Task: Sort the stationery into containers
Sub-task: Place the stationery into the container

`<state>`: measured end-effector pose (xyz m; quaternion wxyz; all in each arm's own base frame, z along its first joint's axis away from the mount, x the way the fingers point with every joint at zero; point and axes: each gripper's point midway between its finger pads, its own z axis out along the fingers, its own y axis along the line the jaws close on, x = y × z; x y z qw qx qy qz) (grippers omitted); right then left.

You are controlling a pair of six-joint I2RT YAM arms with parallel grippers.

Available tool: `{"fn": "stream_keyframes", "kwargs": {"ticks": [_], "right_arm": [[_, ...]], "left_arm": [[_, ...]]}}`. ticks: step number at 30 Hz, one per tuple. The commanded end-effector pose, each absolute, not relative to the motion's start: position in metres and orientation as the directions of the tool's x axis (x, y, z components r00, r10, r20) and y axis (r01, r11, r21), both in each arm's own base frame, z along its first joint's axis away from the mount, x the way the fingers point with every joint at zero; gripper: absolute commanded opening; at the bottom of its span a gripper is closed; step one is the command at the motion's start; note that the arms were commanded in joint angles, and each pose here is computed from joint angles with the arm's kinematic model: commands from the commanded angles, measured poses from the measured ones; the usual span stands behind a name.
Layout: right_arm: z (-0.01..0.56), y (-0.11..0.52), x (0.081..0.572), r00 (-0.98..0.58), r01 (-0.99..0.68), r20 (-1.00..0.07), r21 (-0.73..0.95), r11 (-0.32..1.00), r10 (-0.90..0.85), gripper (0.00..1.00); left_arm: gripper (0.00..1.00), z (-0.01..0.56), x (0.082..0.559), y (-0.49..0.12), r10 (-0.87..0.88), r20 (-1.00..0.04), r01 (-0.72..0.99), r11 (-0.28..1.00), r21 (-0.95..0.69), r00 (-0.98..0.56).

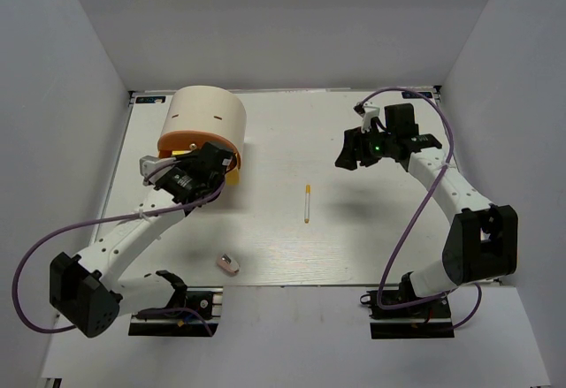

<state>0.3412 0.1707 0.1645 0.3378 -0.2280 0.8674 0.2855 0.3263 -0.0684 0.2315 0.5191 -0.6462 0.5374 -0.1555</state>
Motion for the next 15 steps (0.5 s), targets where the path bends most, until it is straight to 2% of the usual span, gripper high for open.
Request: {"fn": "stream_keyframes", "kwargs": {"ticks": [1, 9, 15], "right_arm": [[0.177, 0.171, 0.343, -0.625, -0.613, -0.755, 0.317, 0.724, -0.199, 0.69], [0.175, 0.171, 0.343, -0.626, -0.616, -0.754, 0.320, 0.720, -0.200, 0.69], [0.177, 0.172, 0.343, -0.623, -0.617, -0.757, 0.319, 0.719, -0.198, 0.69]], "left_arm": [[0.09, 0.242, 0.331, -0.068, -0.862, -0.328, -0.533, 0.081, -0.842, 0.387], [0.09, 0.231, 0.330, -0.069, -0.859, -0.375, -0.588, 0.112, -0.801, 0.348], [0.13, 0.233, 0.336, -0.069, -0.865, -0.357, -0.583, 0.096, -0.807, 0.353]]}}
